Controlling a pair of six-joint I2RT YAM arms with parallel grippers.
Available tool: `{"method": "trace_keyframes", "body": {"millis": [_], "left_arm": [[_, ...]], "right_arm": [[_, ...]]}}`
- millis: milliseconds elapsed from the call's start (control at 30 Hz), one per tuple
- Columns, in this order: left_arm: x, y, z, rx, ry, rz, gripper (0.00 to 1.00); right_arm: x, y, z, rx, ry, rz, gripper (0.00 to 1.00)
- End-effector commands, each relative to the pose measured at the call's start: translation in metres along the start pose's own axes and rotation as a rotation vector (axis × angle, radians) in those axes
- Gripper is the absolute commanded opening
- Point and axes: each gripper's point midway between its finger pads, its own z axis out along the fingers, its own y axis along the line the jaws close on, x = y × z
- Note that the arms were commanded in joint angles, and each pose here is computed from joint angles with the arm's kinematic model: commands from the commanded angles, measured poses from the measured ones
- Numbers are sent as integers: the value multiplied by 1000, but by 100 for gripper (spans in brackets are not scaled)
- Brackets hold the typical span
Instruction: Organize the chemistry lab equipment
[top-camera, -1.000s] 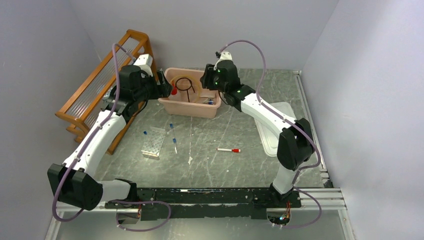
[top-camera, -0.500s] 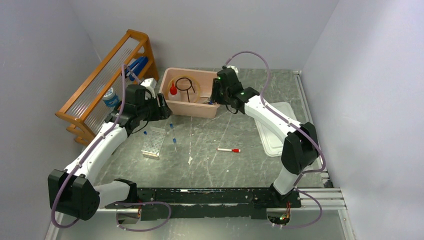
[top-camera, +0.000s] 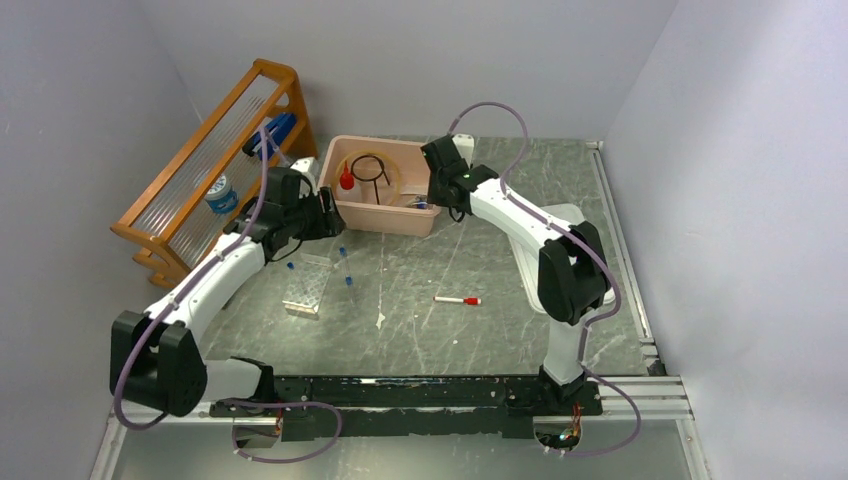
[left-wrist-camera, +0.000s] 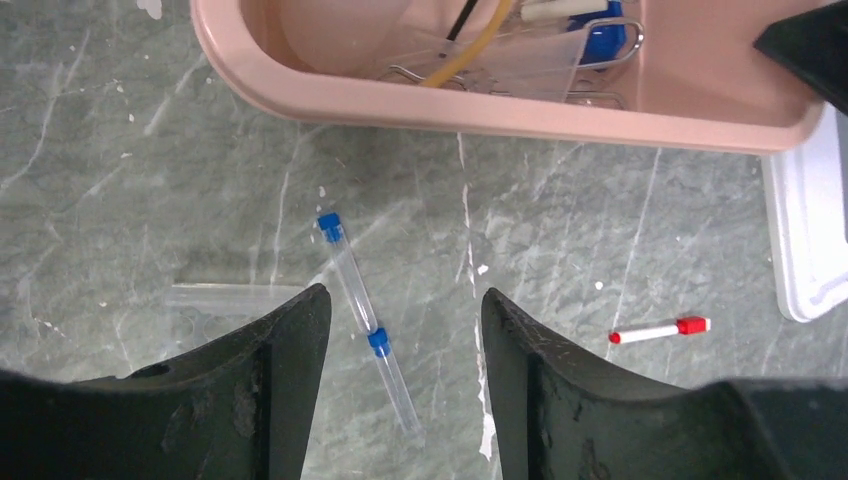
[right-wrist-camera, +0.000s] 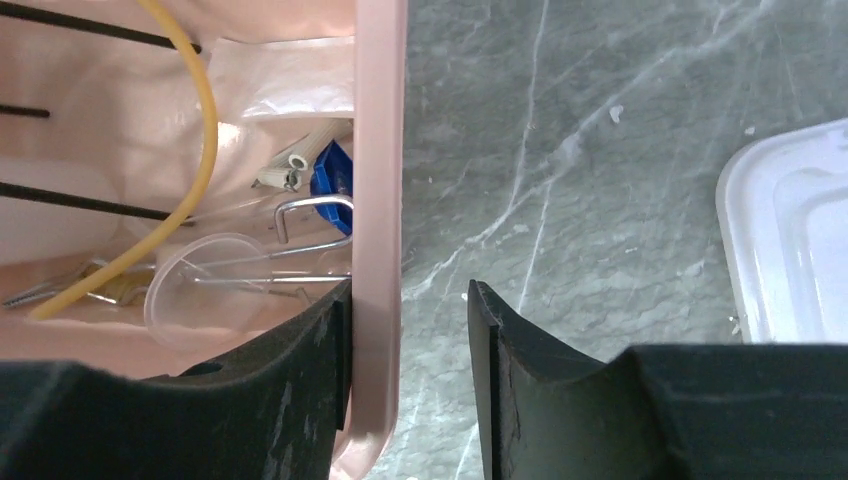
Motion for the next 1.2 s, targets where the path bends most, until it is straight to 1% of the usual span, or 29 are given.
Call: {"method": "trace_keyframes", "body": {"millis": [0, 200, 367, 467, 533, 600, 667, 733, 800, 900, 967, 1033, 1067, 1100, 1167], "left_arm": [[-32, -3, 12, -13, -83, 42, 61], [-32, -7, 28, 10, -53, 39, 59], [-28, -12, 35, 36, -23, 39, 59], [-21, -9, 35, 6, 6, 26, 58], [-9, -5, 36, -37, 41, 12, 58], [11, 4, 36, -114, 94, 7, 58], [28, 13, 38, -192, 138, -7, 58], [47, 18, 42, -238, 185, -23, 57], [60, 21, 44, -275, 208, -40, 57], [76, 22, 52, -309, 223, -29, 55], [85, 23, 60, -306, 236, -30, 49], [94, 24, 68, -298, 257, -35, 36], [98, 25, 70, -299, 270, -39, 33], [101, 25, 72, -302, 277, -41, 32], [106, 30, 76, -318, 283, -45, 34]], "right_arm": [[-22, -33, 0, 157, -71, 30, 45], [-36, -71, -8, 271, -113, 58, 39], [-39, -95, -12, 302, -124, 86, 38], [-40, -99, -13, 293, -123, 91, 38], [-41, -94, -16, 255, -119, 87, 40], [-48, -84, -22, 186, -131, 89, 42], [-58, -72, -32, 107, -153, 99, 45], [-69, -63, -45, 44, -181, 117, 47], [-82, -53, -59, -18, -214, 128, 48], [-97, -44, -78, -94, -257, 139, 48], [-105, -39, -90, -134, -284, 149, 48], [-113, -36, -102, -173, -327, 159, 47], [-115, -35, -107, -191, -347, 163, 47], [-118, -35, -113, -209, -368, 169, 46], [-118, -34, -119, -232, -386, 172, 46]]}}
